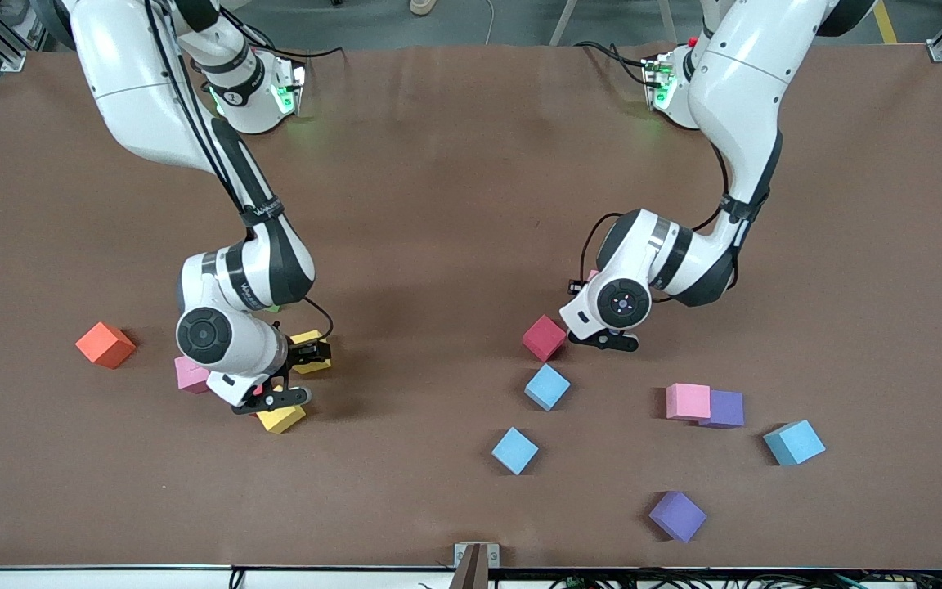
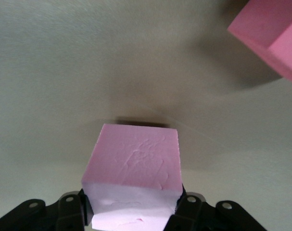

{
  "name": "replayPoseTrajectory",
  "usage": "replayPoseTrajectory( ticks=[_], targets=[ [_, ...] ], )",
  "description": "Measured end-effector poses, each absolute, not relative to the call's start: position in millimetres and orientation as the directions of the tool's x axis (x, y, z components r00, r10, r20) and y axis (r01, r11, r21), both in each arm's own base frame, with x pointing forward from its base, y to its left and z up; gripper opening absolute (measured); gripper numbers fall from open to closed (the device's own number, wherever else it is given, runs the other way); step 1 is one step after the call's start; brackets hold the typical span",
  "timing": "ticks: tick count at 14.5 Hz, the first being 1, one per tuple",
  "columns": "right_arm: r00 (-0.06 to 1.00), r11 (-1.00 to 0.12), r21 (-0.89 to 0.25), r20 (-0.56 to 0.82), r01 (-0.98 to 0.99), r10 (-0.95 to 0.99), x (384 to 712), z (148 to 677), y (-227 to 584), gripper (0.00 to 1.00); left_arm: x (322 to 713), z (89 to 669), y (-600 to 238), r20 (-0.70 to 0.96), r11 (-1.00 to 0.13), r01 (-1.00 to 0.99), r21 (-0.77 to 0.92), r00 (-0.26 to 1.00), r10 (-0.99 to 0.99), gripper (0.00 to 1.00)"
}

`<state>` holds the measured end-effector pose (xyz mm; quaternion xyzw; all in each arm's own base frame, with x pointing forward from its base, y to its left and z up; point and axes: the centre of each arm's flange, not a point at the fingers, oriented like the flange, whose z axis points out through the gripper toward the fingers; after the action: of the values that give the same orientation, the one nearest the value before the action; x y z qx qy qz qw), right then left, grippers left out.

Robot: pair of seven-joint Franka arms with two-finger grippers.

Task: Arrange 11 blocks into digit 3
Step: 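Close the right gripper on the yellow cube while the left gripper grasps the pink cube, then carry the pink cube with the left gripper toward the table middle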

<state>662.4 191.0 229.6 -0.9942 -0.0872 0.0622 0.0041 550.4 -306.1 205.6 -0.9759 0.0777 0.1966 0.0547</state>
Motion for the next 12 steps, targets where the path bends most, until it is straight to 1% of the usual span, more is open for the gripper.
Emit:
replayPoseTrajectory(
  ticks=[2,4,7,8,9,10,12],
  targets=[
    [0.976,-0.985,-0.018,-0.131,0.173,0.173,661.4,223.9,190.5,1.0,548.9,226.8,-317.8,-0.365,-0.988,-0.123,-0.091,0.927,-0.082,0.25],
    [0.974,-0.985,-0.016,-0.144,0.172,0.173,659.3,217.9,189.9,1.0,538.2,247.0,-346.8,-0.336,-0.992,-0.074,-0.105,0.941,-0.035,0.25],
    [0.971,-0.985,-0.014,-0.165,0.172,0.172,654.8,205.6,189.0,1.0,507.1,258.9,-401.6,-0.309,-0.991,-0.032,-0.127,0.951,0.009,0.25],
    [0.97,-0.985,-0.014,-0.171,0.173,0.172,653.0,202.9,189.1,0.96,494.4,258.5,-418.0,-0.312,-0.992,-0.02,-0.127,0.95,0.02,0.26],
    [0.969,-0.985,-0.013,-0.176,0.174,0.174,651.3,201.1,189.8,0.96,482.4,257.2,-433.9,-0.319,-0.992,-0.011,-0.122,0.947,0.029,0.26],
    [0.968,-0.984,-0.013,-0.179,0.176,0.176,649.8,199.6,190.9,0.9,471.9,255.7,-450.1,-0.32,-0.994,0.0,-0.113,0.947,0.036,0.26],
    [0.969,-0.986,-0.011,-0.181,0.167,0.166,648.4,199.0,194.1,0.67,451.7,251.1,-483.5,-0.304,-0.996,0.021,-0.088,0.952,0.047,0.27]
  ],
)
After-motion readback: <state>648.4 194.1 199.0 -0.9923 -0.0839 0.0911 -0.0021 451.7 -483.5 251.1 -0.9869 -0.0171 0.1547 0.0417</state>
